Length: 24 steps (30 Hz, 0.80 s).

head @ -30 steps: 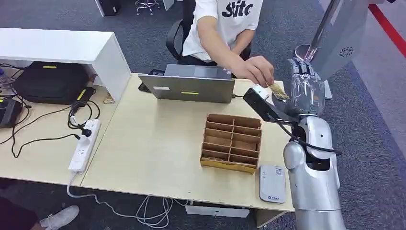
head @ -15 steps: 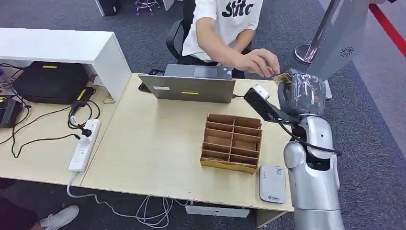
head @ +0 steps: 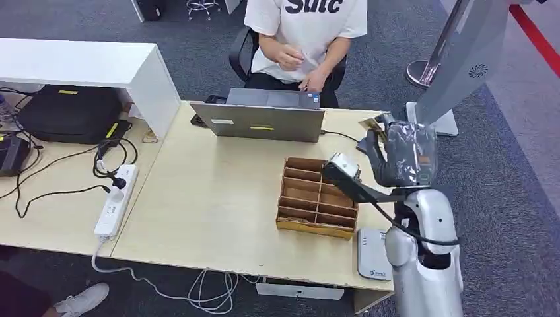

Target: Pass the card to the sensor for recognition and then transmit it.

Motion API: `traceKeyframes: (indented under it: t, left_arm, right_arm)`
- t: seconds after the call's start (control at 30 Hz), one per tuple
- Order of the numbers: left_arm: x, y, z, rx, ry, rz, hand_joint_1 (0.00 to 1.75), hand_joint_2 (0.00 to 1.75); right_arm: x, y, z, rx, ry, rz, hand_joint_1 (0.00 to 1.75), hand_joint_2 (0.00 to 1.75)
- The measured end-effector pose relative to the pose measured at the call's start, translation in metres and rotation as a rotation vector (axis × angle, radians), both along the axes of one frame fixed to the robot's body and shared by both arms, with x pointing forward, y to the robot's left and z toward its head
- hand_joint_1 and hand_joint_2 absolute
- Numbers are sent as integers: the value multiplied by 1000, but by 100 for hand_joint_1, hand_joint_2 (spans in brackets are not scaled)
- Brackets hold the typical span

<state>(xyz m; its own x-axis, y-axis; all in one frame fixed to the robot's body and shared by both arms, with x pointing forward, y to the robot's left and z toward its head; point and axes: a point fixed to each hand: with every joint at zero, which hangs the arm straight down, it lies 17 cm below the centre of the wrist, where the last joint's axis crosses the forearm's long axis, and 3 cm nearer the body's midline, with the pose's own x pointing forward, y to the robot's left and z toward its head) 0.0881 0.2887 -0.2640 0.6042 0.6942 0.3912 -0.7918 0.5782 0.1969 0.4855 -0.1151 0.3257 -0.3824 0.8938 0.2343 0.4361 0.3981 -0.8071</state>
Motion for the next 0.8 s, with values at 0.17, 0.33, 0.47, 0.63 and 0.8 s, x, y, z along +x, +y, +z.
traceKeyframes:
  t: [0.17,0.33,0.47,0.63,0.8]
  left_arm:
    - [-5,-4,0,1,10,36,0,175]
    - [-11,-9,1,3,23,76,0,175]
    - [-16,-12,1,2,38,102,0,175]
    - [-19,-11,1,10,43,128,0,175]
    - [-22,-10,1,17,53,140,0,175]
  right_arm:
    - [-34,-9,-28,48,10,27,175,175]
    - [-68,-21,-59,151,37,69,175,175]
    - [-87,-37,-86,236,95,69,175,175]
    - [-98,-55,-118,290,172,53,175,175]
    - [-104,-62,-146,295,238,34,175,175]
